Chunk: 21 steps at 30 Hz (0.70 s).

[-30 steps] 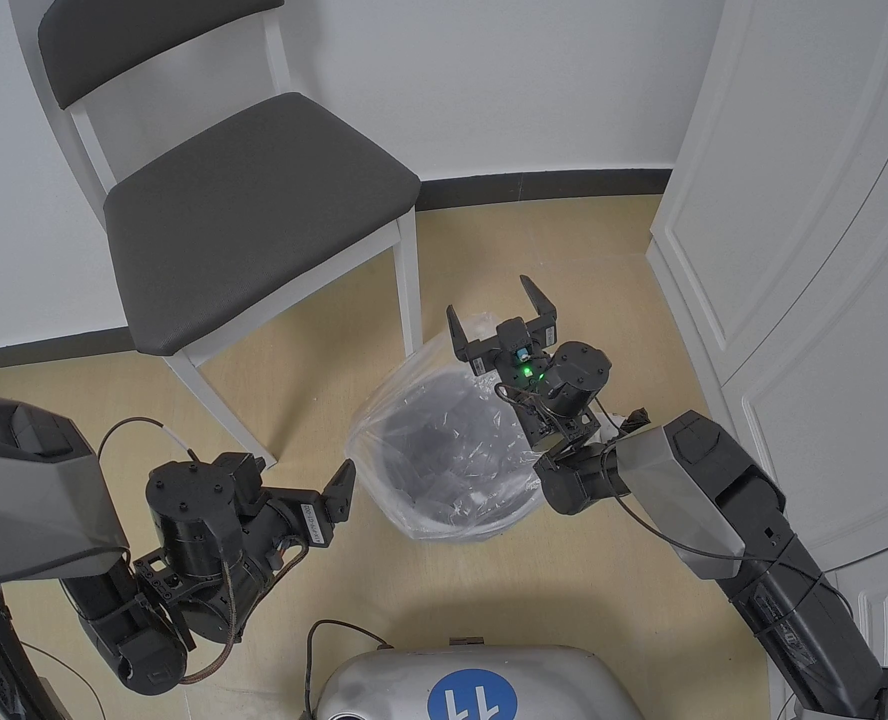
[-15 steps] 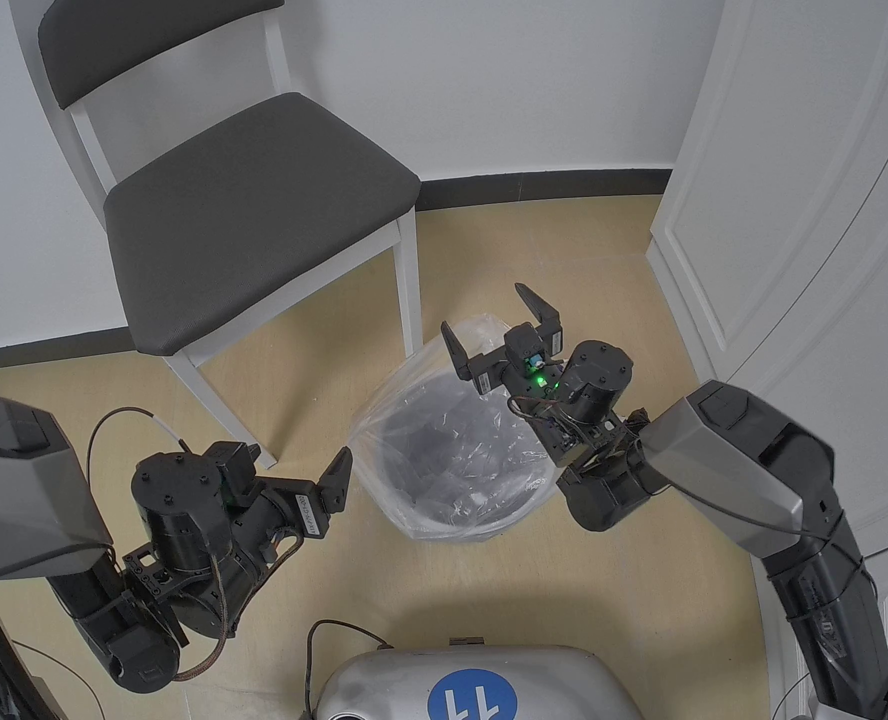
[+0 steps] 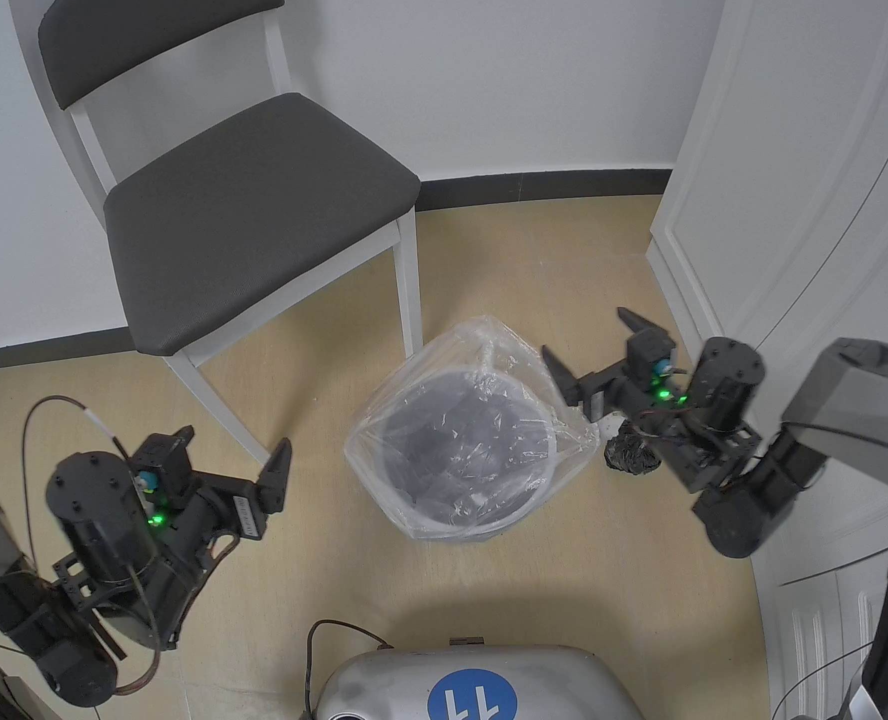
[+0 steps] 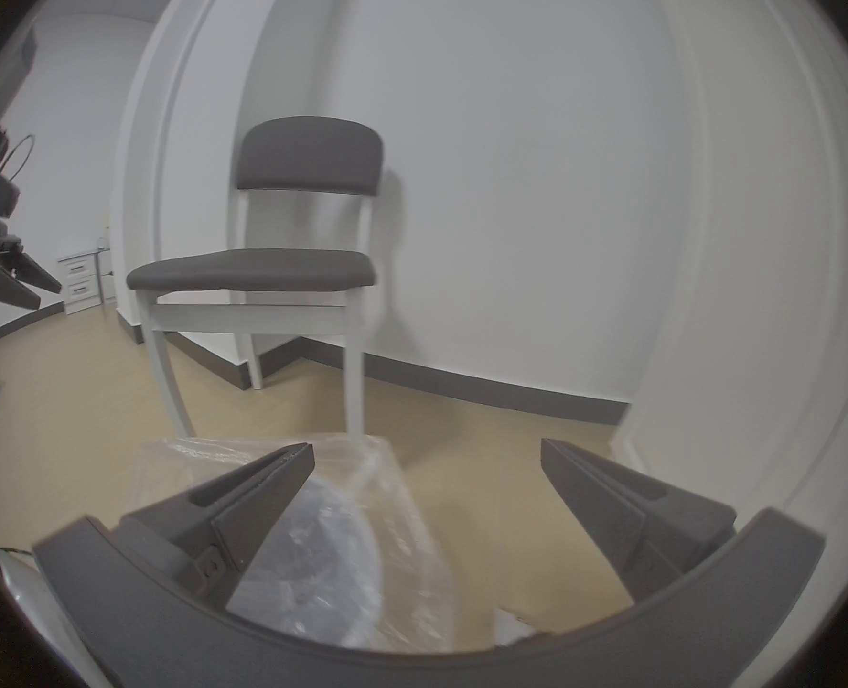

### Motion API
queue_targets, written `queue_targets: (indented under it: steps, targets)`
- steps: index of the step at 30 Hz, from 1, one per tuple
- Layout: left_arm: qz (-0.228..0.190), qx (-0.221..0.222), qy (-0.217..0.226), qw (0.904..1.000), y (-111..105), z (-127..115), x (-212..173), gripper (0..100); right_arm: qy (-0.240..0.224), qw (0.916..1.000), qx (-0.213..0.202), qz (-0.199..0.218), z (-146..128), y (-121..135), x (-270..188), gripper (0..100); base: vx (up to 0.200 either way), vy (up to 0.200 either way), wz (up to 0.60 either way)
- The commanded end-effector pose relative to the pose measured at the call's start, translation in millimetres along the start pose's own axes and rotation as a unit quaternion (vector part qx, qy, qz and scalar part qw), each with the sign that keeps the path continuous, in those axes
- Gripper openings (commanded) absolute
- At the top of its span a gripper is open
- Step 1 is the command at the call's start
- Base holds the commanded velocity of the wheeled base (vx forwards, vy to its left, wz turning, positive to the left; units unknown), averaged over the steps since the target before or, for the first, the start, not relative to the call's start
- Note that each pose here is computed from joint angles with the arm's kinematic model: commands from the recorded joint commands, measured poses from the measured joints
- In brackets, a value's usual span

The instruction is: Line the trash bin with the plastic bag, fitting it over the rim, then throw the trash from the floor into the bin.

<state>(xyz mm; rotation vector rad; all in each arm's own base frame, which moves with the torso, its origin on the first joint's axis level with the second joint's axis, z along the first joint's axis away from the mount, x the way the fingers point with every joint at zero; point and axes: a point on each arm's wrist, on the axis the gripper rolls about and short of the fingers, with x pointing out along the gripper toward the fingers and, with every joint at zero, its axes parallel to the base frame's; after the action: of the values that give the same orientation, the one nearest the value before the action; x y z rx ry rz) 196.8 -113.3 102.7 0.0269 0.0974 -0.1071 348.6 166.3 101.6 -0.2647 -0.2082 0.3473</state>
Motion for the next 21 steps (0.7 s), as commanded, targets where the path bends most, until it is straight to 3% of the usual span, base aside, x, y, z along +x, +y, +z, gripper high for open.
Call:
queue_targets:
  steps: [1,6,11,17,21]
  targets:
    - [0.033,-0.038,-0.072,0.9961,28,29,-52,100,-0.031,0.9956,0.015,-0.087,54,-72,-68,100,0.0,0.0,0.0]
    - [0.005,-0.071,-0.082,0.9941,8,37,-21,100,-0.007,0.9956,0.018,-0.092,33,-74,-48,100,0.0,0.0,0.0]
    - [0.005,-0.074,-0.077,0.9943,4,35,-12,100,-0.001,0.994,0.013,-0.109,27,-87,-44,100,0.0,0.0,0.0]
    - [-0.01,-0.077,-0.091,0.9929,-3,42,-4,100,0.009,0.9947,0.015,-0.101,22,-81,-43,100,0.0,0.0,0.0]
    - [-0.024,-0.073,-0.075,0.9942,-9,34,15,100,0.02,0.9948,0.015,-0.098,11,-77,-38,100,0.0,0.0,0.0]
